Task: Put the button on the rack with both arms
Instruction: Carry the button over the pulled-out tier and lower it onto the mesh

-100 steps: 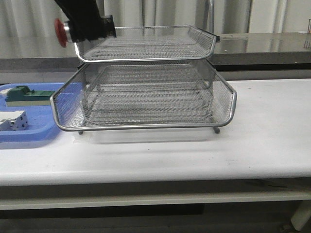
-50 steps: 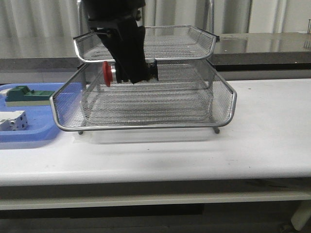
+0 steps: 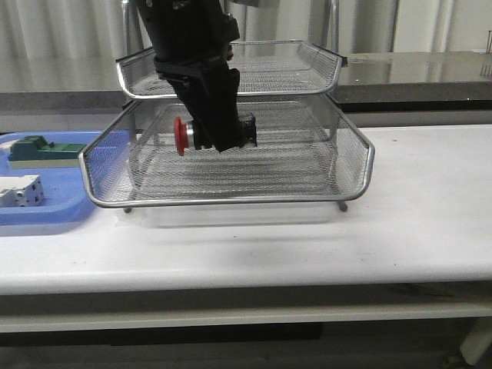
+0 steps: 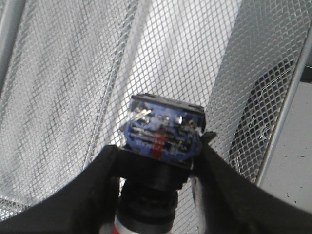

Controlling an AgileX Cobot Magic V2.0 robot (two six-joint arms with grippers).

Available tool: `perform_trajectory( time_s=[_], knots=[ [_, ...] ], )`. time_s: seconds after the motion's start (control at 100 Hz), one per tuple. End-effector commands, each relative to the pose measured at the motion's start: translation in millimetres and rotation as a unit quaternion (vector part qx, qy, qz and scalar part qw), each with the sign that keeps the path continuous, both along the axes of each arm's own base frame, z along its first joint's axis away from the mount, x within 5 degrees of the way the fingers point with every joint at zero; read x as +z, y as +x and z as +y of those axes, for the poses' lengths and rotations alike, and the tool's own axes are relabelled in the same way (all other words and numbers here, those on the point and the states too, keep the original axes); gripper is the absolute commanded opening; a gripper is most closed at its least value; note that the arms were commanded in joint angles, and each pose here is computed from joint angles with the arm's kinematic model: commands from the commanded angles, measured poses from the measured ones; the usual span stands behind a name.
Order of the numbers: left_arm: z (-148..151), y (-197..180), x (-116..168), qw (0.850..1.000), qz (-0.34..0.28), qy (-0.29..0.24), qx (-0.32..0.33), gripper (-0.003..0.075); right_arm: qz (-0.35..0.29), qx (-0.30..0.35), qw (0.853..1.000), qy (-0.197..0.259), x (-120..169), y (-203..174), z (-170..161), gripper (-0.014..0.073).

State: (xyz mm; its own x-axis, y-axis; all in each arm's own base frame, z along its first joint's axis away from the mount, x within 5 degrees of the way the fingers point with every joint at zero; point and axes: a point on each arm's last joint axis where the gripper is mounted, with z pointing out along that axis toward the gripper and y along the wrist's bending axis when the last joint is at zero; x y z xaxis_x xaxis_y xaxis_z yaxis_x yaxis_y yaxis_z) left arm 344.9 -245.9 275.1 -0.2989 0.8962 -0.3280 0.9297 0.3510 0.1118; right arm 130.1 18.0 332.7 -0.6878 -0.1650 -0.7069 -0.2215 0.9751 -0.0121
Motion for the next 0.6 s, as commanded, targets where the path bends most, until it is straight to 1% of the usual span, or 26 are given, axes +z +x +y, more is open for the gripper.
perform_trajectory(
  time_s=[0.0,0.12,0.14,0.21,0.28,0.35,0.59],
  knots=[
    [-2.9,-6.9,30.3,0.999,-0.036,-0.039,-0.002,0.0079,-0.044,-0.001,0.999,0.002,14.7,1.8,0.0,-0.0057],
    [-2.9,-7.0,30.2,0.999,-0.036,-0.039,-0.002,0.0229,-0.044,-0.001,0.999,0.002,14.7,1.8,0.0,-0.0057],
    [-2.9,-7.0,30.2,0.999,-0.036,-0.039,-0.002,0.0269,-0.044,-0.001,0.999,0.002,14.7,1.8,0.0,-0.0057],
    [-2.9,-7.0,30.2,0.999,-0.036,-0.039,-0.002,0.036,-0.044,-0.001,0.999,0.002,14.7,1.8,0.0,-0.0057],
    [-2.9,-7.0,30.2,0.999,-0.036,-0.039,-0.002,0.0421,-0.044,-0.001,0.999,0.002,14.7,1.8,0.0,-0.0057],
    [-2.9,-6.9,30.3,0.999,-0.036,-0.039,-0.002,0.0442,-0.044,-0.001,0.999,0.002,14.7,1.8,0.0,-0.0057],
    [-2.8,-7.0,30.2,0.999,-0.035,-0.039,-0.002,0.0442,-0.044,-0.001,0.999,0.002,14.7,1.8,0.0,-0.0057]
  ],
)
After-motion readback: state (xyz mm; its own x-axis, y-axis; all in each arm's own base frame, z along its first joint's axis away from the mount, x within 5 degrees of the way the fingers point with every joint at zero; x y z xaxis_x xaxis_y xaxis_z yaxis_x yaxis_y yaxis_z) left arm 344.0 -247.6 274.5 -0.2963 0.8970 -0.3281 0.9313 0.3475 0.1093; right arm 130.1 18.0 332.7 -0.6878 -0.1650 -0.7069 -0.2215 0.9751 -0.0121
